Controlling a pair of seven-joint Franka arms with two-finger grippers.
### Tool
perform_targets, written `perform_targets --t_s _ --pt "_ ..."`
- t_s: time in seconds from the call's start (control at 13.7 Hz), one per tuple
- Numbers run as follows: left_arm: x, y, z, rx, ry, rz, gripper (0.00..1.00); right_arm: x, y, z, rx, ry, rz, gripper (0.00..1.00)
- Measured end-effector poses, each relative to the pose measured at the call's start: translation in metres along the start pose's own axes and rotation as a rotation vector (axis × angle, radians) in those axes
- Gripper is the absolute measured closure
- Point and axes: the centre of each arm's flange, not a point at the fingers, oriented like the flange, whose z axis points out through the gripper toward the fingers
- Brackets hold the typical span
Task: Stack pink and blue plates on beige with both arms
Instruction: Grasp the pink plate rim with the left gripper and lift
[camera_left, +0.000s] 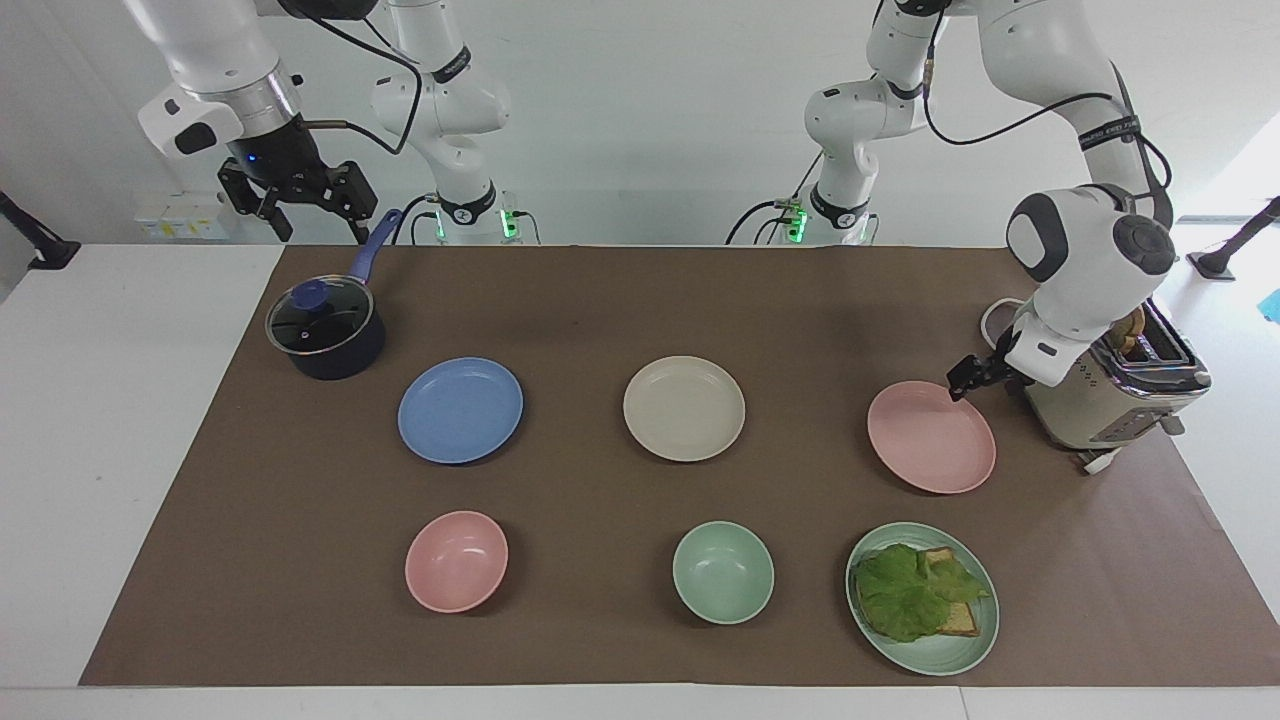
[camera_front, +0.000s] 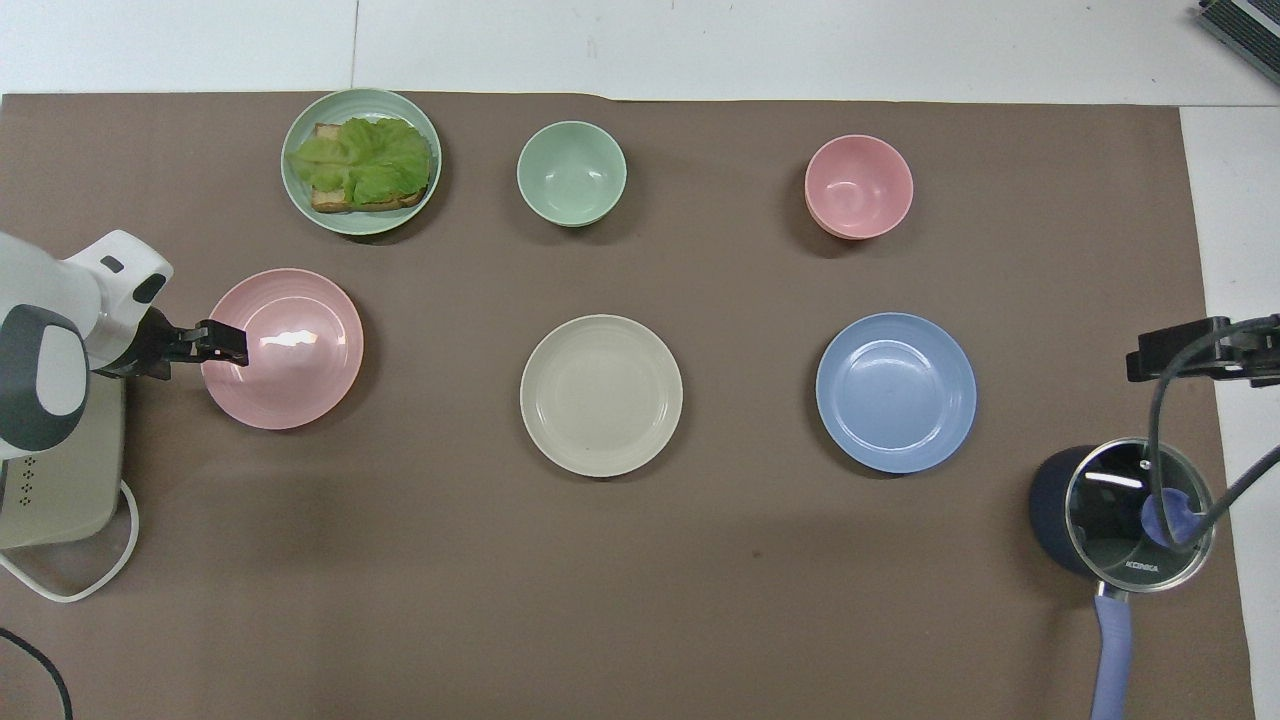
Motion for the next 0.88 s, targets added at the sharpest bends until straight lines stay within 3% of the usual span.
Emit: perform_targets --t_s 0.22,0.29,0.73,0.8,0.88 --pt "-0.007 -0.004 0.012 0.002 -0.026 -0.103 0.0 0.0 0.0 0.0 0.0 0.0 0.0 0.0" --pt "-0.009 -0.004 0.015 0.003 -0.032 -0.117 0.07 0.0 0.0 0.0 0.0 0.0 0.0 0.0" --pt "-0.012 -0.007 0.015 0.004 -0.04 -0.136 0.86 0.0 0.0 0.0 0.0 0.0 0.0 0.0" --pt "-0.012 -0.006 0.011 0.004 -0.039 -0.132 0.93 0.0 0.0 0.0 0.0 0.0 0.0 0.0" --pt "-0.011 -0.004 0.005 0.004 -0.044 -0.129 0.93 0.0 0.0 0.0 0.0 0.0 0.0 0.0"
